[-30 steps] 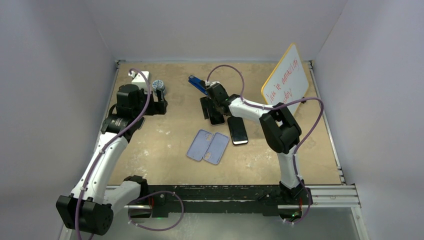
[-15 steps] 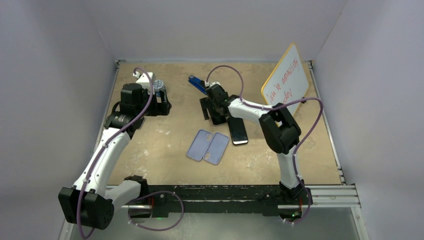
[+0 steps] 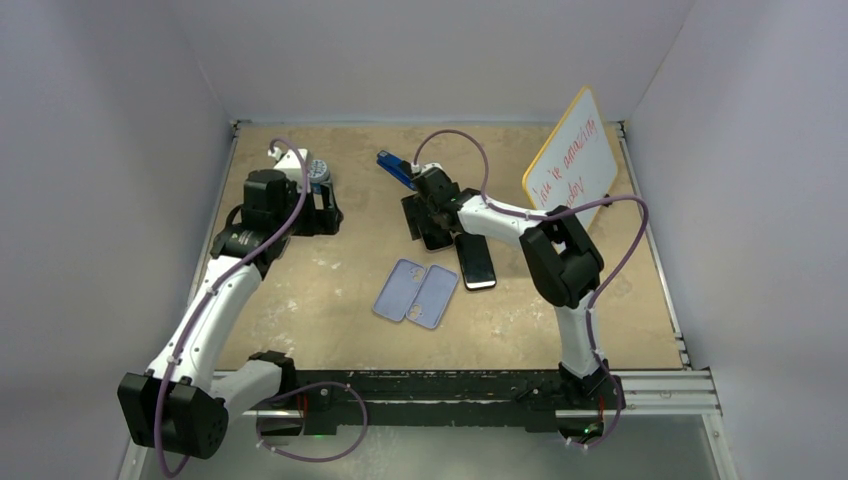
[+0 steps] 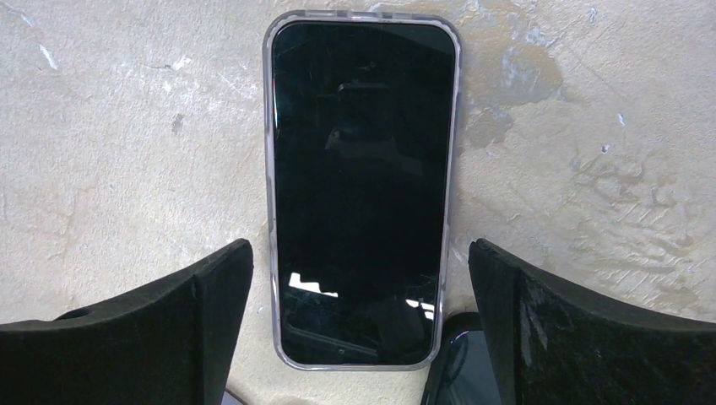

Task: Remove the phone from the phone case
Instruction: Pick up the phone at the center of the board.

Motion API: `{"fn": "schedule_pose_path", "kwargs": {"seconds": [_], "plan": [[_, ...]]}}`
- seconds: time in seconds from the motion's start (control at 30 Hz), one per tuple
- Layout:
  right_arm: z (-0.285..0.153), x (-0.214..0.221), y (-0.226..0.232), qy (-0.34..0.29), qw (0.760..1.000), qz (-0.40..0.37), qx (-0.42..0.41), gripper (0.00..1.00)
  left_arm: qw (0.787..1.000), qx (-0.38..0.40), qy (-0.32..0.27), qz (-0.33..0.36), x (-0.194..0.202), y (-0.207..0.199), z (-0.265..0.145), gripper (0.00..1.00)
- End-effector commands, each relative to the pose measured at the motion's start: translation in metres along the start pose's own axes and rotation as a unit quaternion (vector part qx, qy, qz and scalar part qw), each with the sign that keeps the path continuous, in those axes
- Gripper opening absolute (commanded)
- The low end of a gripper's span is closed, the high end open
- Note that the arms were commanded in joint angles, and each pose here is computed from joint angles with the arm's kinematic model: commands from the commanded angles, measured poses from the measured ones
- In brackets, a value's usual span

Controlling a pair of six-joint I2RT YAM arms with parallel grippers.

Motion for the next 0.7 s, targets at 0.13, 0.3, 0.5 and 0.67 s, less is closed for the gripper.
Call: {"fn": "schedule_pose_path", "kwargs": {"seconds": [0.13, 0.3, 0.5, 0.67], "plan": [[-0.001, 0.005, -0.009, 0.01, 1.0, 0.012, -0.008, 0.95, 0.999, 0.043, -0.002, -0.012, 0.003, -0.007, -0.001, 0.8], [0.003, 0.012, -0.006, 0.021, 0.999, 0.013, -0.028, 0.91, 0.994, 0.097, 0.006, -0.047, 0.012, -0.016, 0.002, 0.8], [0.007, 0.012, -0.005, 0.017, 0.999, 0.01, -0.029, 0.84, 0.985, 0.143, 0.011, -0.097, 0.03, -0.028, 0.012, 0.8], [0.011, 0.014, 0.006, 0.021, 0.999, -0.003, -0.049, 0.8, 0.98, 0.15, 0.01, -0.134, 0.044, -0.032, 0.031, 0.79]]}}
Point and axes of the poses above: each gripper's point midway between its finger pads, its own z axis out along the fingers, its own y axis along the line the jaws close on, x = y × z, the point moved 10 cm from there along -z, back along the fingers, and after that the axes turned 4 degrees about -z, right-handed, at the moved point
